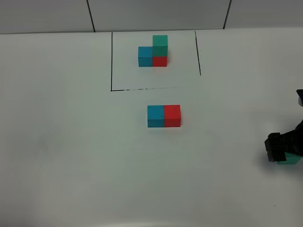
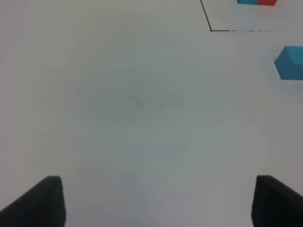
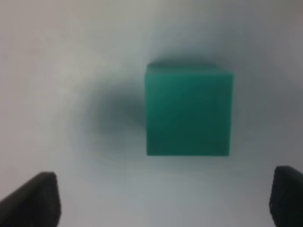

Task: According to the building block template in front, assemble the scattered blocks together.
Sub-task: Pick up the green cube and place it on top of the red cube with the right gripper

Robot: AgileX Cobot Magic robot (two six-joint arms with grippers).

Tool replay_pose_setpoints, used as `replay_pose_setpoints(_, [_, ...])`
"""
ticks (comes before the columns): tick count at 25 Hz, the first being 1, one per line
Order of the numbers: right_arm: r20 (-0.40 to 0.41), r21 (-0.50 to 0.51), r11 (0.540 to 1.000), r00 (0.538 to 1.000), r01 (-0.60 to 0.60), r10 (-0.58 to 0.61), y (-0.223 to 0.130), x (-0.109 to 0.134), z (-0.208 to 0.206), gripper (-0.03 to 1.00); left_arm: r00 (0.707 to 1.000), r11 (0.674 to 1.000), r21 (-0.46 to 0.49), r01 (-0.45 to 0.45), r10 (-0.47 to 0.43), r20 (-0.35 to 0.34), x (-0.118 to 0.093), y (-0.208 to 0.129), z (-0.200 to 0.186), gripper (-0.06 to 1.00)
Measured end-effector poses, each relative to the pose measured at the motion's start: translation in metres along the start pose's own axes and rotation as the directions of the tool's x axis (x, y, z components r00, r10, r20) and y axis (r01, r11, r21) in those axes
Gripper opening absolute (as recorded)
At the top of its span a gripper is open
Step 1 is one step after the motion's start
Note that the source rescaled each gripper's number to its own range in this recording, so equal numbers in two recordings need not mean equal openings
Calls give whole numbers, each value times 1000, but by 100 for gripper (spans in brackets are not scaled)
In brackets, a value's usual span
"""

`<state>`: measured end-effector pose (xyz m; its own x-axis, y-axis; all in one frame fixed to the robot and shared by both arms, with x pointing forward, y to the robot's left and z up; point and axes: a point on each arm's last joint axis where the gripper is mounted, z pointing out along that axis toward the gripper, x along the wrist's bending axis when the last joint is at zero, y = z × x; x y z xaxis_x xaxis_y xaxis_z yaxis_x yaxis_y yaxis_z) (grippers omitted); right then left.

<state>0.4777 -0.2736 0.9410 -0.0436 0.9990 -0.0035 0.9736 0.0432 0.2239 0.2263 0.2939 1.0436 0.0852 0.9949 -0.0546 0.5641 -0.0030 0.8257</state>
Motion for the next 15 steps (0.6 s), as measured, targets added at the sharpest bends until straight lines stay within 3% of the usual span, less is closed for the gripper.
replay_pose_setpoints(15, [-7,-60,998,1000,-2,1,2,0,3,79,1000,1000,0,0,0,0,0,0,0,76])
